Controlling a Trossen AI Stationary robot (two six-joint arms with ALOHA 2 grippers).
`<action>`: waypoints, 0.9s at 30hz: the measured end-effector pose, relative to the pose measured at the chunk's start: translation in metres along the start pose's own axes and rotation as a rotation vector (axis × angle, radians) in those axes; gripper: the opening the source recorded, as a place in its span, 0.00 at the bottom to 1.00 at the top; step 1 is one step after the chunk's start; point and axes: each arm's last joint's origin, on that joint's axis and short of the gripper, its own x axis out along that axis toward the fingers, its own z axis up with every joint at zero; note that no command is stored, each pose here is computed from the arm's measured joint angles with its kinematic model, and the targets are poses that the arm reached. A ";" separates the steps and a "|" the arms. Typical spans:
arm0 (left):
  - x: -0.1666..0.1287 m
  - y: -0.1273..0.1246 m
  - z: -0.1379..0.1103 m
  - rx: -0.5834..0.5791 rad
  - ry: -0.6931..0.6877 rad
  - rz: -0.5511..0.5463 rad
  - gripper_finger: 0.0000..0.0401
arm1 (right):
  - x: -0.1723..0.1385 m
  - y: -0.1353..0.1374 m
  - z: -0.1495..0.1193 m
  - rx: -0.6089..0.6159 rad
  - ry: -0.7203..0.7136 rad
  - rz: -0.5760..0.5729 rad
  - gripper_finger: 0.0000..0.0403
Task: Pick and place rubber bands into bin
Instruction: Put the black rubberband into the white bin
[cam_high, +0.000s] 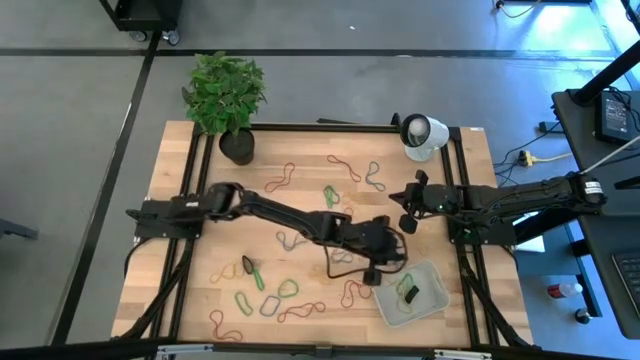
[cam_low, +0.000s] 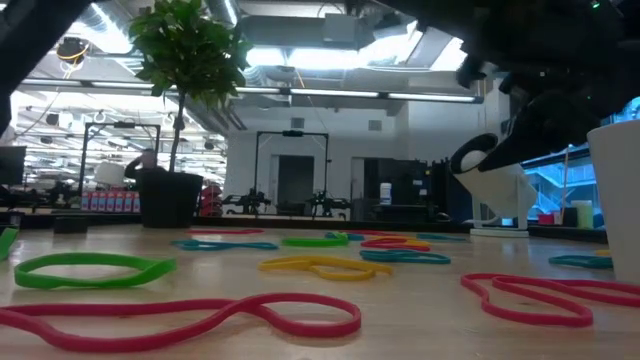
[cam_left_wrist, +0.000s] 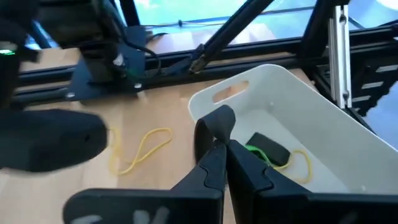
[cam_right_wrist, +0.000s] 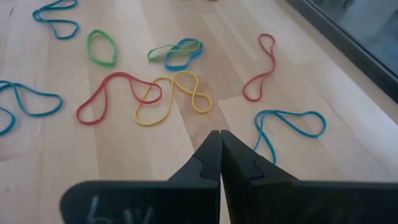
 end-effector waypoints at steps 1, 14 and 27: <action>0.005 -0.002 0.000 0.001 0.004 -0.015 0.00 | 0.000 0.000 0.000 0.000 0.000 0.000 0.01; 0.045 -0.025 -0.026 -0.013 0.105 -0.121 0.00 | 0.000 0.000 0.000 0.000 -0.003 0.001 0.01; 0.046 -0.023 -0.029 -0.092 0.115 -0.033 0.19 | 0.000 0.000 0.000 -0.001 -0.004 0.000 0.01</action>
